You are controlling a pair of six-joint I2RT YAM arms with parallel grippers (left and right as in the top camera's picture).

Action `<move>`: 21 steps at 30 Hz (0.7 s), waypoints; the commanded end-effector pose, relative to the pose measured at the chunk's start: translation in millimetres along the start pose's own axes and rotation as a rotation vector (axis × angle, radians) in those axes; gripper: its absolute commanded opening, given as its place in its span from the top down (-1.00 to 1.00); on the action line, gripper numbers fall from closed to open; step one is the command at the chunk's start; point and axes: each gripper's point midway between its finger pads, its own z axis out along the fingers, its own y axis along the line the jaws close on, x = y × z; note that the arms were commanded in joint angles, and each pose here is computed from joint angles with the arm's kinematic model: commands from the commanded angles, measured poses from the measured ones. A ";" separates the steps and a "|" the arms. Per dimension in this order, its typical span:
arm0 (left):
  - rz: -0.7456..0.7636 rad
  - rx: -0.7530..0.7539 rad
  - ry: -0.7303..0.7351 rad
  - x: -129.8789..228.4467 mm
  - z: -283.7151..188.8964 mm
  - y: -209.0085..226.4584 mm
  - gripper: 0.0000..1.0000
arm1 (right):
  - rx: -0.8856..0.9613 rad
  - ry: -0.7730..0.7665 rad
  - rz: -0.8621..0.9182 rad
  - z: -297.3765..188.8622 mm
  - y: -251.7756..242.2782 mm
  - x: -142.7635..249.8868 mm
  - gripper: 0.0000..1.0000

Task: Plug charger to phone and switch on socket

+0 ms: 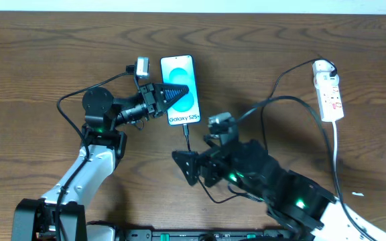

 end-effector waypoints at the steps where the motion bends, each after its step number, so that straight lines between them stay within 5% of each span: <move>1: 0.038 -0.007 -0.078 -15.5 -1.3 -2.4 0.86 | 0.012 -0.075 0.003 -26.7 2.3 -18.3 -0.99; 11: 0.067 -0.078 -0.103 -11.5 21.3 8.8 0.86 | 0.290 -0.311 0.018 -89.9 -50.2 -49.4 -0.98; 21: 0.206 -0.306 0.017 3.4 45.1 35.2 0.86 | 0.413 -0.329 0.006 -97.8 -72.0 -48.1 -0.98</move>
